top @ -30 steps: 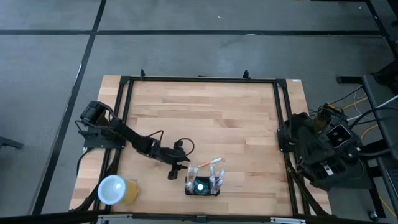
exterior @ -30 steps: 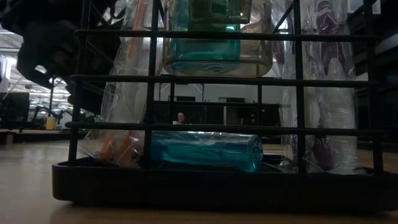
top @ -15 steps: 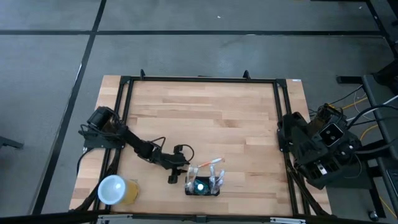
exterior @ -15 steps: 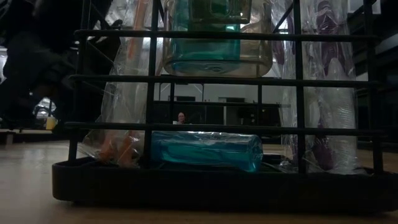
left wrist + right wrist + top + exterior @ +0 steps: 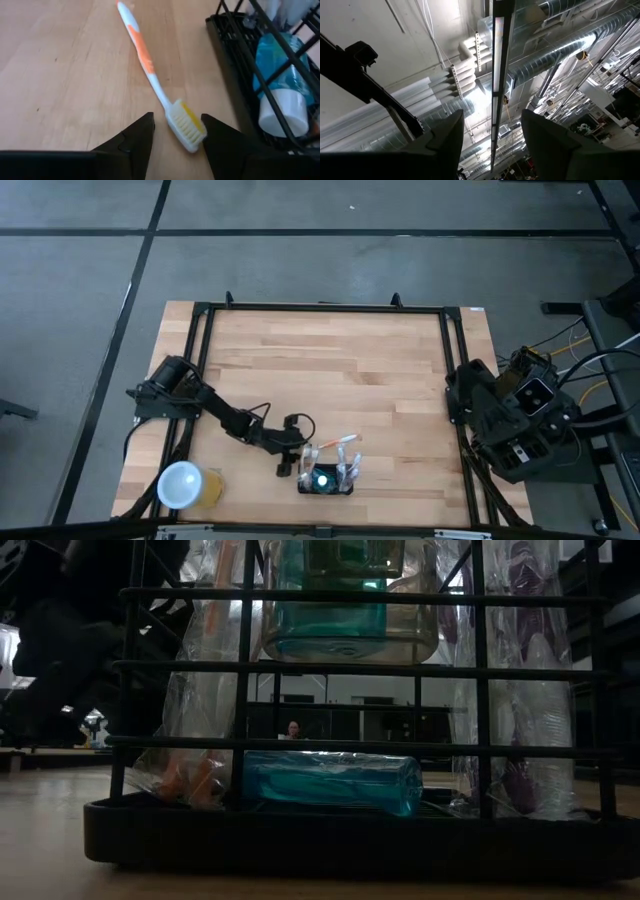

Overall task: Pick & Place toothbrushing station
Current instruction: Put the orange toothbrush into the mesh organizer

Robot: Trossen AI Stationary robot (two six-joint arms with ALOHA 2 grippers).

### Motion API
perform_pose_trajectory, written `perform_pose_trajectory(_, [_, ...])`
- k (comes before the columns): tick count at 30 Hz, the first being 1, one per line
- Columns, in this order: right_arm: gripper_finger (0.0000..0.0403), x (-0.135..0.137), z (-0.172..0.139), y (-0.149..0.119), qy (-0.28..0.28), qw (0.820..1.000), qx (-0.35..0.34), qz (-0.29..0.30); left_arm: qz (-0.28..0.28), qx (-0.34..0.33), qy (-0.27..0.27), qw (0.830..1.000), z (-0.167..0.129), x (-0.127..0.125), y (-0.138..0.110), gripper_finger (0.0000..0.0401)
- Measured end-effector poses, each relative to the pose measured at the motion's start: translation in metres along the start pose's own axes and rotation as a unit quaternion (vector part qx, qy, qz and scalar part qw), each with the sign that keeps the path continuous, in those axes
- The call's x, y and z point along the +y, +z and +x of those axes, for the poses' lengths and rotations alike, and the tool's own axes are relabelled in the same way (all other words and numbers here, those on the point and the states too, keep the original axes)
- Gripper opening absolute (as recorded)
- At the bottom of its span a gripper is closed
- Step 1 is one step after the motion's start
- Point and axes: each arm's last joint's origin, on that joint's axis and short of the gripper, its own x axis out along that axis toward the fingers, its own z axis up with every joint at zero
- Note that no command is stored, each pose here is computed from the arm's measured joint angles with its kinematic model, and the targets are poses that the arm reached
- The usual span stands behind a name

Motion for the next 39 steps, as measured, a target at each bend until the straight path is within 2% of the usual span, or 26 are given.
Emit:
perform_pose_trajectory(3, [0.0201, -0.001, 0.001, 0.000, -0.001, 1.000, -0.001, -0.001, -0.004, -0.001, 0.010, 1.000, 0.000, 0.001, 0.000, 0.0130])
perform_pose_trajectory(7, [0.0201, -0.002, 0.002, -0.001, -0.002, 1.000, -0.002, -0.003, -0.015, 0.001, 0.020, 1.000, 0.000, 0.004, -0.001, 0.0044])
perform_pose_trajectory(9, [0.0201, -0.002, 0.002, -0.001, -0.003, 1.000, -0.003, -0.004, -0.023, 0.002, 0.024, 0.999, 0.001, 0.004, -0.001, 0.0019])
perform_pose_trajectory(16, [0.0201, -0.001, 0.002, -0.002, -0.001, 1.000, 0.002, -0.010, -0.023, 0.010, 0.036, 0.999, -0.006, 0.007, 0.004, 0.0018])
perform_pose_trajectory(22, [0.0201, 0.001, 0.002, -0.005, 0.008, 1.000, 0.015, -0.022, -0.005, 0.037, 0.061, 0.997, -0.033, 0.020, 0.027, 0.0018])
perform_pose_trajectory(25, [0.0201, 0.003, 0.001, -0.007, 0.016, 0.999, 0.023, -0.028, -0.005, 0.062, 0.031, 0.998, -0.053, 0.027, 0.041, 0.0018])
perform_pose_trajectory(28, [0.0201, 0.006, 0.000, -0.009, 0.039, 0.998, 0.028, -0.033, -0.030, 0.106, 0.000, 0.994, -0.080, 0.037, 0.055, 0.0018])
perform_pose_trajectory(34, [0.0201, 0.018, -0.008, -0.015, 0.101, 0.993, 0.056, -0.038, -0.019, 0.195, -0.005, 0.981, -0.146, 0.041, 0.094, 0.0018])
perform_pose_trajectory(39, [0.0200, 0.027, -0.015, -0.020, 0.167, 0.982, 0.077, -0.035, -0.018, 0.287, -0.021, 0.958, -0.184, 0.032, 0.129, 0.0018])
